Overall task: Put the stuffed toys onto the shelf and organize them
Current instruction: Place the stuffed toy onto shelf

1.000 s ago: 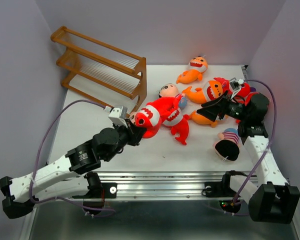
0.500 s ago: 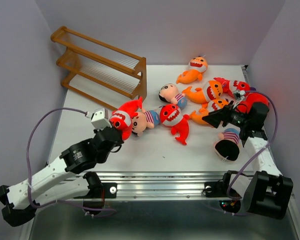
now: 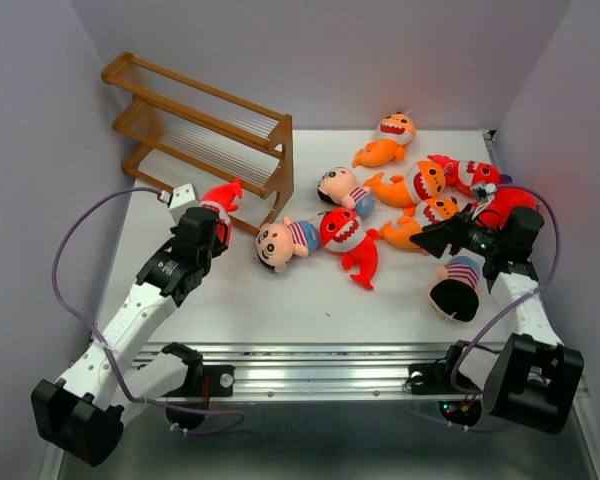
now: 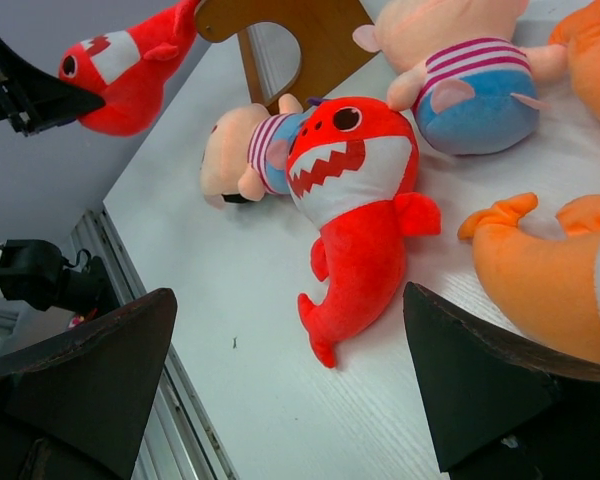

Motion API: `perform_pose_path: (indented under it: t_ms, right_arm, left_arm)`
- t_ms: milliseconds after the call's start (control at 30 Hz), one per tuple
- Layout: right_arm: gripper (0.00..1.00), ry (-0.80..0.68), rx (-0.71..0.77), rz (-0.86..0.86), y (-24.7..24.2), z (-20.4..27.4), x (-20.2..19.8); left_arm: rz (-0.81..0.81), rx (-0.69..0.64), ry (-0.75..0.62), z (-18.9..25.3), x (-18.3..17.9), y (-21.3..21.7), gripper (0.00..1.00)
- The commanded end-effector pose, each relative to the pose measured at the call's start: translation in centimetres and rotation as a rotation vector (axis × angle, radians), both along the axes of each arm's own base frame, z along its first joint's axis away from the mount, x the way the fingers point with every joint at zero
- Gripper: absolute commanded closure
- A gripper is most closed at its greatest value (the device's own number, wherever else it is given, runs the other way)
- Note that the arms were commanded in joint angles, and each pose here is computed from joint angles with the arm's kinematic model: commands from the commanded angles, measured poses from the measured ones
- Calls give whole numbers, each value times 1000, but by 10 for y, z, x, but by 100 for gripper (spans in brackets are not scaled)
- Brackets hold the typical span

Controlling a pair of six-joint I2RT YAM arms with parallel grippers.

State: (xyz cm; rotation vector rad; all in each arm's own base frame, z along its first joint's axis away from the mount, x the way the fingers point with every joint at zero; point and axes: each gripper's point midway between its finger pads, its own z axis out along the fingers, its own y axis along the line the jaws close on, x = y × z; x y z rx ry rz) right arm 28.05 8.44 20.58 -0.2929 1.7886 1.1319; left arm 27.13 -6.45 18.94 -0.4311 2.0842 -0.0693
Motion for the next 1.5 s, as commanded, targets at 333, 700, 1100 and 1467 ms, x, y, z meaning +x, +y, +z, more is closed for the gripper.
perform_pose_path:
  t_ms: [333, 700, 1100, 1467]
  right_arm:
    - [0, -80, -15, 42, 3, 14, -8]
    - [0, -78, -6, 52, 3, 17, -10]
    - [0, -82, -5, 60, 3, 17, -10]
    - [0, -78, -5, 63, 3, 15, -10]
  left_arm:
    - [-14, 47, -85, 22, 87, 27, 100]
    - [7, 158, -108, 16, 124, 70, 100]
    - [-45, 372, -54, 0, 162, 103, 100]
    - [-20, 472, -29, -11, 180, 143, 100]
